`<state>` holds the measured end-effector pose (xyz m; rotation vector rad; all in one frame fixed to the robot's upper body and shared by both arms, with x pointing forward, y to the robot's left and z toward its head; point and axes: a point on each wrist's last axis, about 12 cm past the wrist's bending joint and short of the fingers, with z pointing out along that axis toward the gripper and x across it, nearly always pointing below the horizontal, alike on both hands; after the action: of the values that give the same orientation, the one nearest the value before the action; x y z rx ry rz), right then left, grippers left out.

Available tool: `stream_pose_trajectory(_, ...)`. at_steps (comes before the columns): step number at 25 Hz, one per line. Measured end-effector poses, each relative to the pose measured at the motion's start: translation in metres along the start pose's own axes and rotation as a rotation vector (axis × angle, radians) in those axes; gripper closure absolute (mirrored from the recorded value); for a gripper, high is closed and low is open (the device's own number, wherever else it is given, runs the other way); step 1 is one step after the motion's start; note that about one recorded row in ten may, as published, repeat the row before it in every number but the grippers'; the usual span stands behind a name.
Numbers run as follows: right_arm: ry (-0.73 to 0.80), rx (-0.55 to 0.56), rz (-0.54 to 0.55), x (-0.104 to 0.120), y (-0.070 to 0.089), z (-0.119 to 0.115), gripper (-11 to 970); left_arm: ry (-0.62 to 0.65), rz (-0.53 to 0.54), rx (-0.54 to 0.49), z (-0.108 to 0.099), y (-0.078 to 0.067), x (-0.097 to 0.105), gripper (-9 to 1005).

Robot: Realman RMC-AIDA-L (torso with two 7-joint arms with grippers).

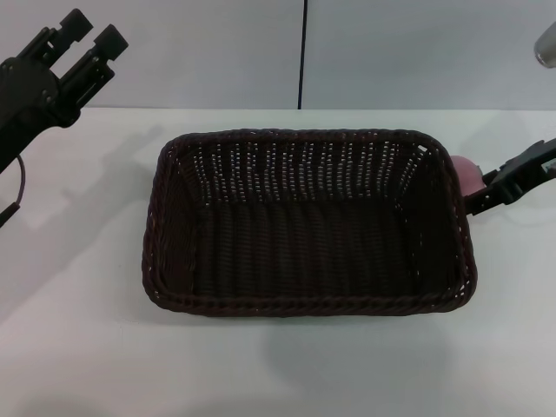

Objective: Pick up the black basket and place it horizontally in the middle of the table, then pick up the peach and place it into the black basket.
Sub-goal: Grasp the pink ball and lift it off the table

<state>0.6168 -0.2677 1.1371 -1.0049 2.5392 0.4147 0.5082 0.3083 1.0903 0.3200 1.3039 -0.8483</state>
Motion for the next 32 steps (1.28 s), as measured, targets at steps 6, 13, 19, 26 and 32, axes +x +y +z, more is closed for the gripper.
stream_pose_trajectory(6,-0.002,0.005,0.013,0.0031,-0.0009,0.0057,370,-0.004,-0.001,0.002,-0.0015,-0.0007,-0.0002,328)
stream_pose_trajectory(13,-0.011,0.020,0.017,0.0026,-0.0029,0.0073,390,-0.003,-0.008,-0.001,-0.0026,-0.0011,0.0012,328)
stream_pose_trajectory(19,-0.016,0.030,0.021,0.0037,-0.0043,0.0077,408,-0.003,-0.010,-0.001,-0.0023,-0.0014,0.0017,329)
stream_pose_trajectory(26,-0.012,0.033,0.021,0.0046,-0.0048,0.0079,651,-0.004,-0.010,0.001,-0.0013,-0.0015,0.0016,329)
stream_pose_trajectory(32,-0.002,0.036,0.025,0.0084,-0.0055,0.0076,782,-0.004,-0.010,0.001,-0.0004,-0.0012,0.0015,329)
